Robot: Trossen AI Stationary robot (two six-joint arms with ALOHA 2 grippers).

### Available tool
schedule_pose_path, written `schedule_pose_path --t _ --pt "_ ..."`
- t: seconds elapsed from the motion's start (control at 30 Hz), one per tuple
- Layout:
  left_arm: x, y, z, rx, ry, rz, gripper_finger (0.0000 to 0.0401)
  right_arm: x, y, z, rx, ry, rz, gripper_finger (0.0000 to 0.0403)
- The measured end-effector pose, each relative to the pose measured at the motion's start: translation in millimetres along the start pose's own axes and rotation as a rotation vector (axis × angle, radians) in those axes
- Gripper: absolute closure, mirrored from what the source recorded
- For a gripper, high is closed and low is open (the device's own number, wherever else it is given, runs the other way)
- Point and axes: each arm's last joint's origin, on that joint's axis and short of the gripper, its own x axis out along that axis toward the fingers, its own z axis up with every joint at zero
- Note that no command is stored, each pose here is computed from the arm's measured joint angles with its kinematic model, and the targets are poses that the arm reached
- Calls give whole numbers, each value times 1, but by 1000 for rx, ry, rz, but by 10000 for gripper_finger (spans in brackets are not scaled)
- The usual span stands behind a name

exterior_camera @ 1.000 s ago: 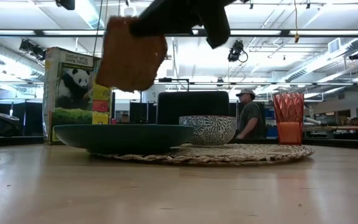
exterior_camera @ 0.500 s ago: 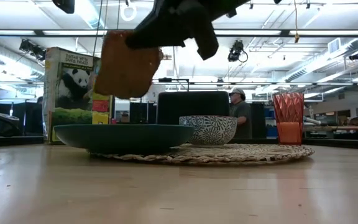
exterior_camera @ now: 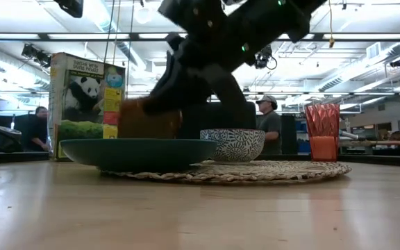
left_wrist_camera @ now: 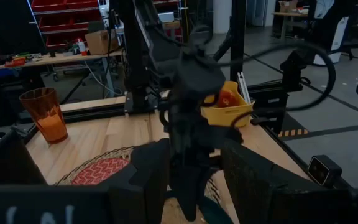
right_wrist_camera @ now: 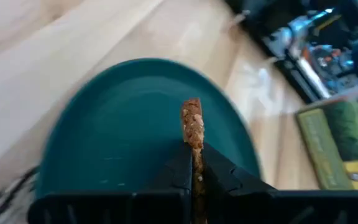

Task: Arrange a breakfast setting
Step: Put the toasted bread on the plate, then put the spoon on the place mat

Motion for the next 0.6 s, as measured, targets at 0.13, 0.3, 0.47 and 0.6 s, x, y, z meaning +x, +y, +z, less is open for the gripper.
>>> schedule_pose_path --t 0.13,0.3,0.47,0.6 --pt "0 0 1 -3 -10 0 248 4 6 -4 12 69 -57 343" --pt "0 0 1 -2 -9 0 242 -7 3 8 129 -30 20 278" --pt "-6 3 7 21 -39 5 210 -15 -1 11 286 -49 79 214" --pt "-15 9 32 45 -116 41 186 -39 -20 25 346 -121 59 173"
